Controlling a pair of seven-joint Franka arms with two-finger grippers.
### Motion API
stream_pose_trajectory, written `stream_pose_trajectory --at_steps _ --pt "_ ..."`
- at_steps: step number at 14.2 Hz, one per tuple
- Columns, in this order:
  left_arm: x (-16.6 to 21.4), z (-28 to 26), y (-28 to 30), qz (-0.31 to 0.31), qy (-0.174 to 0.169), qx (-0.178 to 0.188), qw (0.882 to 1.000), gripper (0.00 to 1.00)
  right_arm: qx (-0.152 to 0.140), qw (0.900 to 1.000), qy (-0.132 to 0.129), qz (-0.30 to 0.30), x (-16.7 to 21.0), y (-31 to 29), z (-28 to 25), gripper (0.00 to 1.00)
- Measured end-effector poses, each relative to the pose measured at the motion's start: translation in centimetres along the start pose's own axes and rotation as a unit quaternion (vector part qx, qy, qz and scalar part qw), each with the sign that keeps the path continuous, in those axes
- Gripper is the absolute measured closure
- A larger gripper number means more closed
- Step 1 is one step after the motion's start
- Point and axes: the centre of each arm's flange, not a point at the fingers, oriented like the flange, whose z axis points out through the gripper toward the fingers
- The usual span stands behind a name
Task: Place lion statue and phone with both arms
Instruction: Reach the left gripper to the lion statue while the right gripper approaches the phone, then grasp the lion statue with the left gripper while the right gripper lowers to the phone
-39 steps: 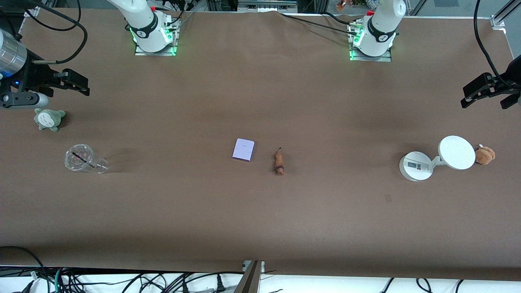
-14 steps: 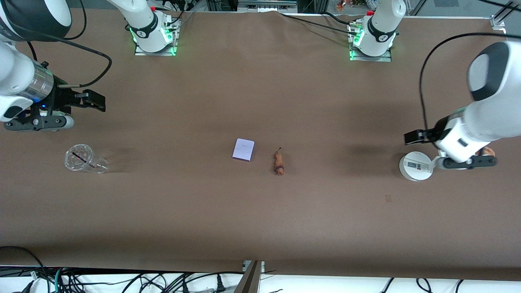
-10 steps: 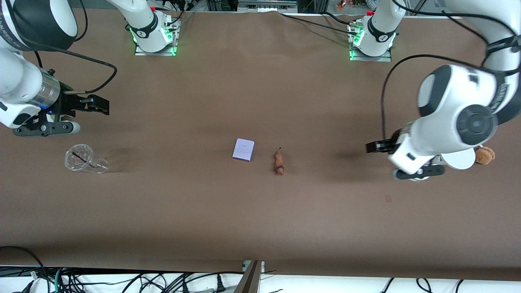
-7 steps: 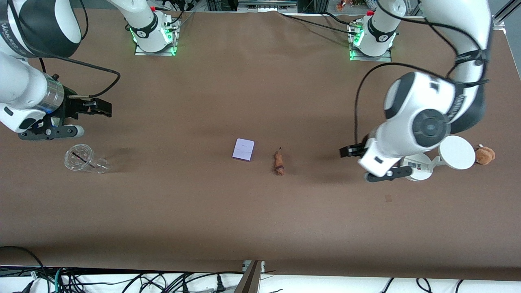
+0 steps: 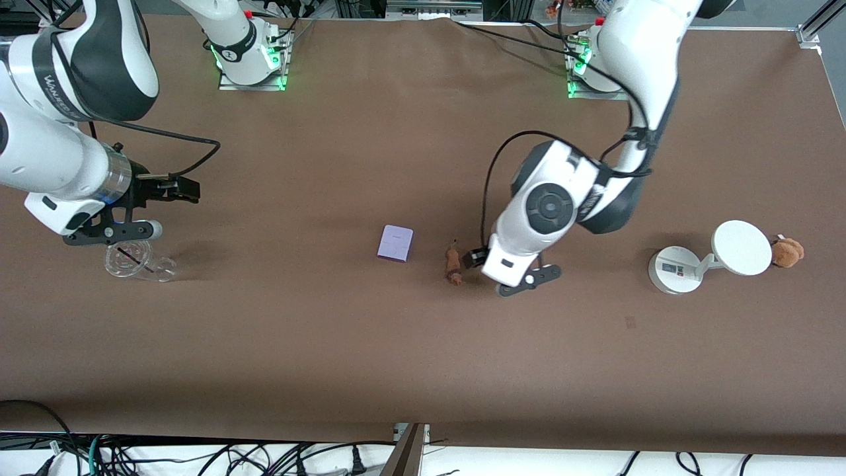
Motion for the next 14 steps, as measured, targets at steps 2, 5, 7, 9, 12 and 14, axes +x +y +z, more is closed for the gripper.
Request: stream_pose_trajectory --at_steps 2,5,7,9,12,14 --pt "-2.2 3.1 2.4 -0.008 0.004 -0.007 1.000 0.00 0.000 1.000 -0.002 0.000 0.5 -0.1 0.7 0.00" --pt "-4.3 6.0 4.5 -0.005 0.006 -0.013 1.000 0.00 -0.002 1.000 -0.002 -0.005 1.7 -0.7 2.3 0.00" --pt "-4.1 6.9 4.5 -0.008 0.007 -0.013 1.000 0.00 -0.003 1.000 -0.001 -0.012 2.4 -1.8 3.3 0.00" --pt "-3.6 8.0 4.1 -0.012 0.008 -0.009 1.000 0.00 0.004 1.000 -0.003 -0.014 3.0 -3.1 4.2 0.00" --pt "-3.1 9.5 3.9 -0.014 0.010 -0.010 1.000 0.00 0.007 1.000 -0.005 -0.011 3.7 -4.2 5.4 0.00" --pt "-3.1 9.9 3.8 -0.014 0.009 -0.009 1.000 0.09 0.013 1.000 -0.005 -0.001 3.9 -5.3 5.9 0.00"
